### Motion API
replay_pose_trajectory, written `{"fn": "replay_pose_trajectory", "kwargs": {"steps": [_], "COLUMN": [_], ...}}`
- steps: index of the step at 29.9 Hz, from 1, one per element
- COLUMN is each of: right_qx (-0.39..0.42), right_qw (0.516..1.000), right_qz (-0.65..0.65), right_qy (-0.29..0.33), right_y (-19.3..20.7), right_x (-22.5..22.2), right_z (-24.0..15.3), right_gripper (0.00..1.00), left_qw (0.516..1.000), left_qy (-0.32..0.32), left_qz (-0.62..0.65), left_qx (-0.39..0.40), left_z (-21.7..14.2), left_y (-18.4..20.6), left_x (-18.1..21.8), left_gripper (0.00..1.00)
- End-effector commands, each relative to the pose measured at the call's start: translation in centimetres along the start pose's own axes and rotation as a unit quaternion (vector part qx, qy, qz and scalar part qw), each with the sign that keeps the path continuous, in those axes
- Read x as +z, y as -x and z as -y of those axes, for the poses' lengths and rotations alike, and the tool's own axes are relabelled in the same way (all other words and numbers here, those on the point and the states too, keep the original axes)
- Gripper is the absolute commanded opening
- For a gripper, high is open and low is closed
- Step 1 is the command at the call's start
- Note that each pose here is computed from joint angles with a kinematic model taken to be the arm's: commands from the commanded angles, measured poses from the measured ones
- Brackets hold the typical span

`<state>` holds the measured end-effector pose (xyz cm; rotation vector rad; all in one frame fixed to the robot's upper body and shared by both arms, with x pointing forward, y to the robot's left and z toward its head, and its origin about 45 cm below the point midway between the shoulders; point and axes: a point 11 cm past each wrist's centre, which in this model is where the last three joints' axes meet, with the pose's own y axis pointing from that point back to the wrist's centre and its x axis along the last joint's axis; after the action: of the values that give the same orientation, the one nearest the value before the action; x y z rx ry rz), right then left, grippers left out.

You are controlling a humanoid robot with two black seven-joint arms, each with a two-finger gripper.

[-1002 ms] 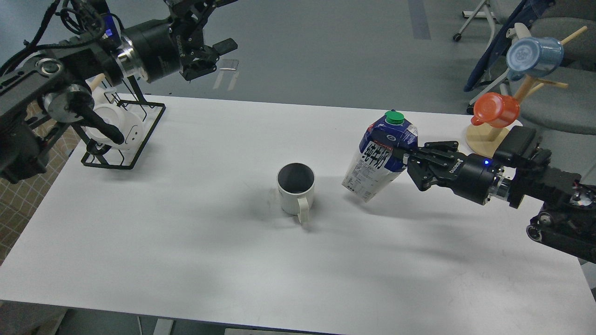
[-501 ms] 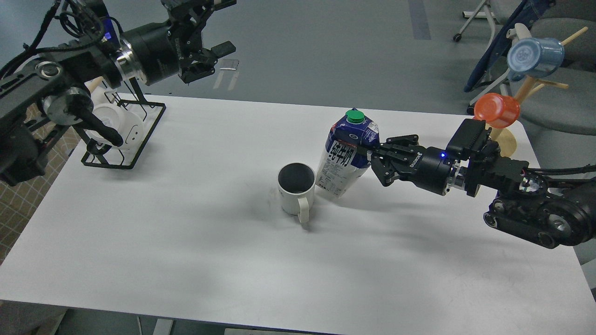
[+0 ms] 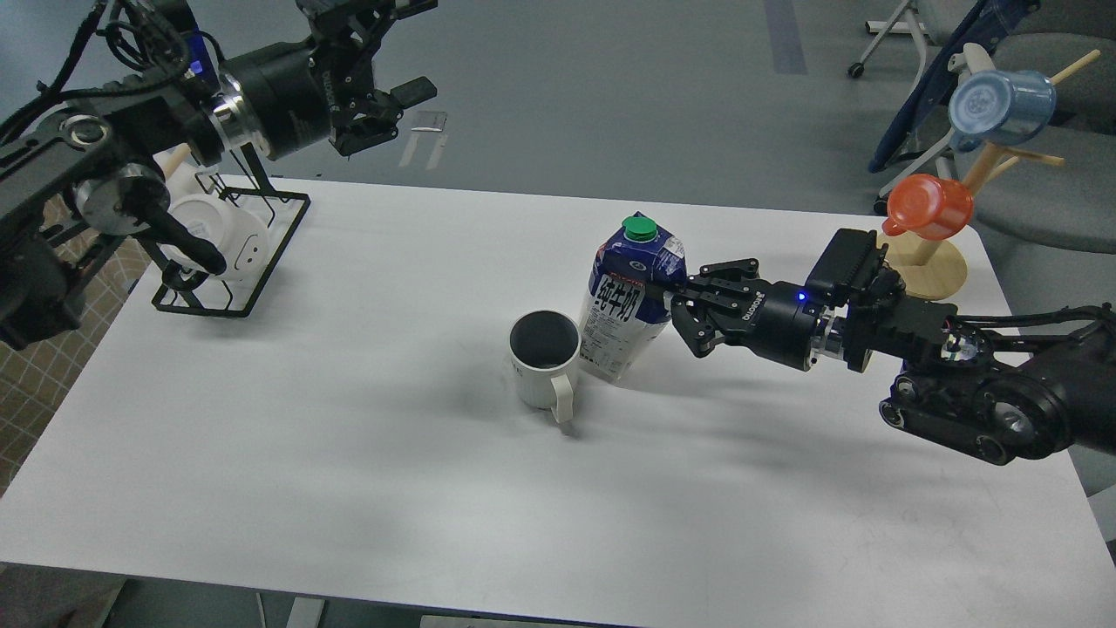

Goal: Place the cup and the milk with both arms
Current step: 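Slide the milk carton with the right gripper beside the mug, then open the right gripper and retract it from the carton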

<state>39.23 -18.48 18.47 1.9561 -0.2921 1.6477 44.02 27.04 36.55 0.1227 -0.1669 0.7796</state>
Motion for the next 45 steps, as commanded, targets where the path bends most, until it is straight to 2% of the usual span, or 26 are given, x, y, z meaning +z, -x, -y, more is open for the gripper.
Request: {"fn": "replay_pose_trajectory", "kwargs": {"steps": [1, 8, 21, 32, 38, 41, 45], "right_qx": [-0.002, -0.007, -0.008, -0.013, -0.024, -0.022, -0.001], "right_qw": [1.0, 1.0, 1.0, 1.0, 0.999, 0.998, 0.998], "right_qz": [-0.001, 0.0, 0.003, 0.022, 0.043, 0.057, 0.056], "right_qy": [0.001, 0.001, 0.005, 0.006, 0.003, 0.012, 0.039], "right_y": [0.1, 0.5, 0.5, 0.9, 1.5, 1.1, -1.2], "right_x": [0.1, 0.0, 0.4, 0.1, -0.7, -0.9, -0.1], "right_z": [-0.1, -0.3, -1.2, -3.6, -6.3, -8.8, -12.1], "right_gripper": [0.3, 0.5, 0.57, 0.62, 0.63, 0.63, 0.64], "left_qw": [1.0, 1.0, 1.0, 1.0, 1.0, 1.0, 1.0], "left_qy": [0.0, -0.001, -0.001, 0.001, -0.001, -0.002, -0.002], "left_qz": [0.0, 0.001, 0.001, 0.002, 0.003, 0.004, 0.005], "left_qx": [0.0, 0.001, 0.0, -0.004, -0.001, 0.0, 0.001], "left_z": [0.0, -0.1, -0.1, 0.0, -0.2, -0.3, -0.5], "left_y": [0.0, -0.1, -0.1, 0.2, 0.0, -0.1, -0.2], "left_x": [0.0, 0.0, 0.0, 0.2, 0.1, 0.1, 0.2], "left_gripper": [0.98, 0.98, 0.98, 0.98, 0.98, 0.98, 0.98]}}
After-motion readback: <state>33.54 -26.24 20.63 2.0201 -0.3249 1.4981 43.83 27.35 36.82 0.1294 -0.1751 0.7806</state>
